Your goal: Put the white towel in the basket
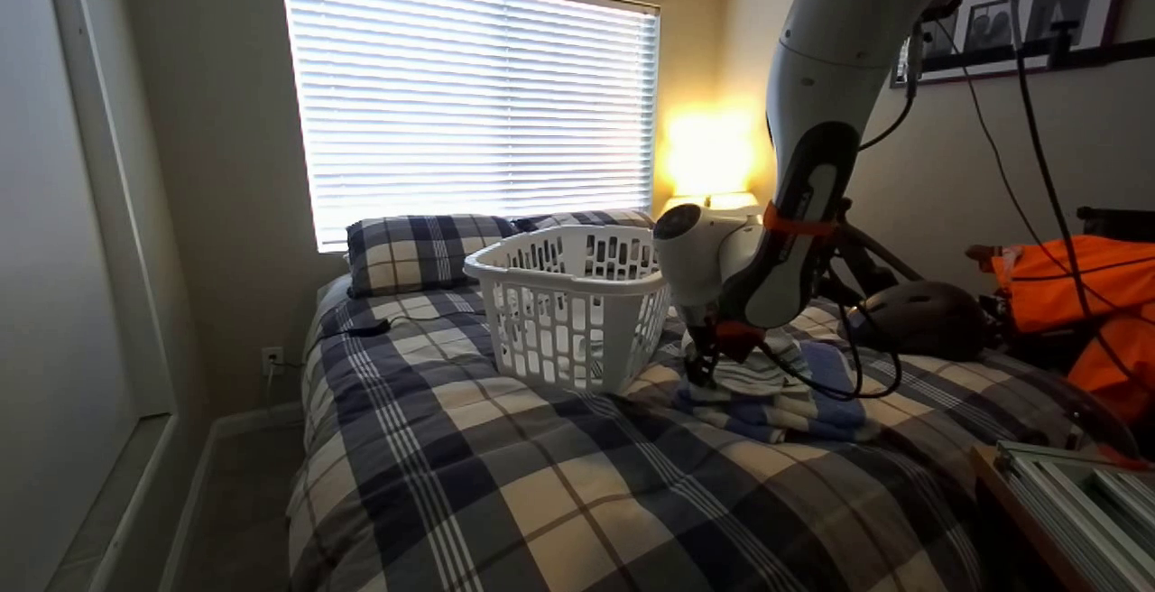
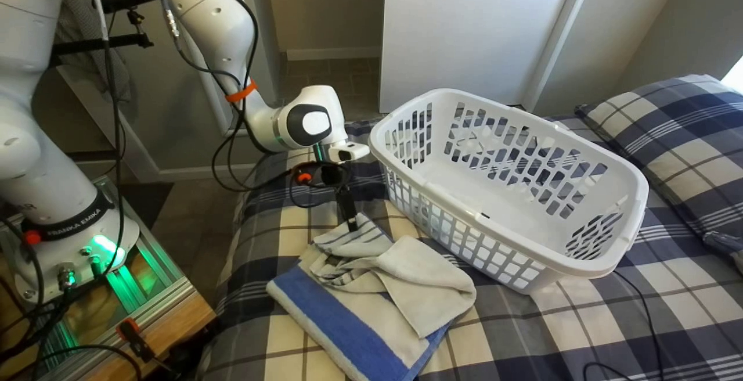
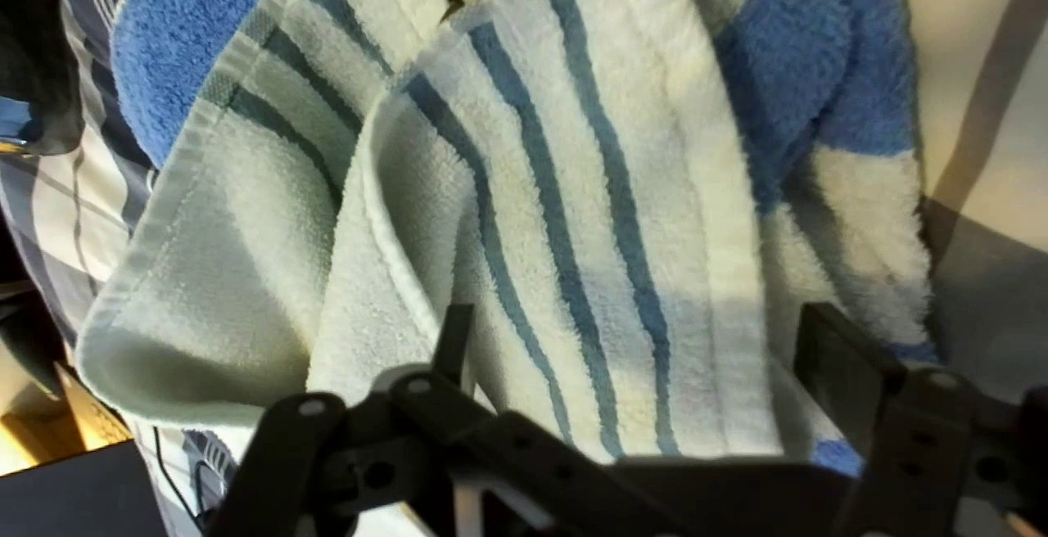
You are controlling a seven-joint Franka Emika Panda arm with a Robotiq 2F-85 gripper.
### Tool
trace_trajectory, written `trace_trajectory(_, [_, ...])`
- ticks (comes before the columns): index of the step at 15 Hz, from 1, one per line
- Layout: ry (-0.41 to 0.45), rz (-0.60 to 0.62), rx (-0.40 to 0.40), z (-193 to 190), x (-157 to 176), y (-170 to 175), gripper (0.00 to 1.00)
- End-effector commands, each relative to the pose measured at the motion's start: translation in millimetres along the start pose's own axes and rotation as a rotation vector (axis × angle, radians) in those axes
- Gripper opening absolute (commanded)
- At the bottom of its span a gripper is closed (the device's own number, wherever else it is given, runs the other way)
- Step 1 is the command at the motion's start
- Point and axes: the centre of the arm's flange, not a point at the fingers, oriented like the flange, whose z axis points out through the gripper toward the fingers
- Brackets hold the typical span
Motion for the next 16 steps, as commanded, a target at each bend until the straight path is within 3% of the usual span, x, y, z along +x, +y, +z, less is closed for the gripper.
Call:
trace_trajectory(1, [0.037, 0.039, -0.047, 22, 13, -15, 1.0])
trace_trajectory(3, [0.042, 0.046, -0.064, 27, 15, -18, 0.98])
trace_trajectory(4, [0.044, 0.048, -0.075, 29, 16, -19, 0.81])
trace_trajectory(5, [0.044, 0.052, -0.086, 29, 17, -18, 0.72])
trace_trajectory(15, [0.028, 0.04, -0.15, 8, 3, 4, 0.01])
trace_trajectory(16, [0.036, 0.041, -0.15, 4, 0, 6, 0.0])
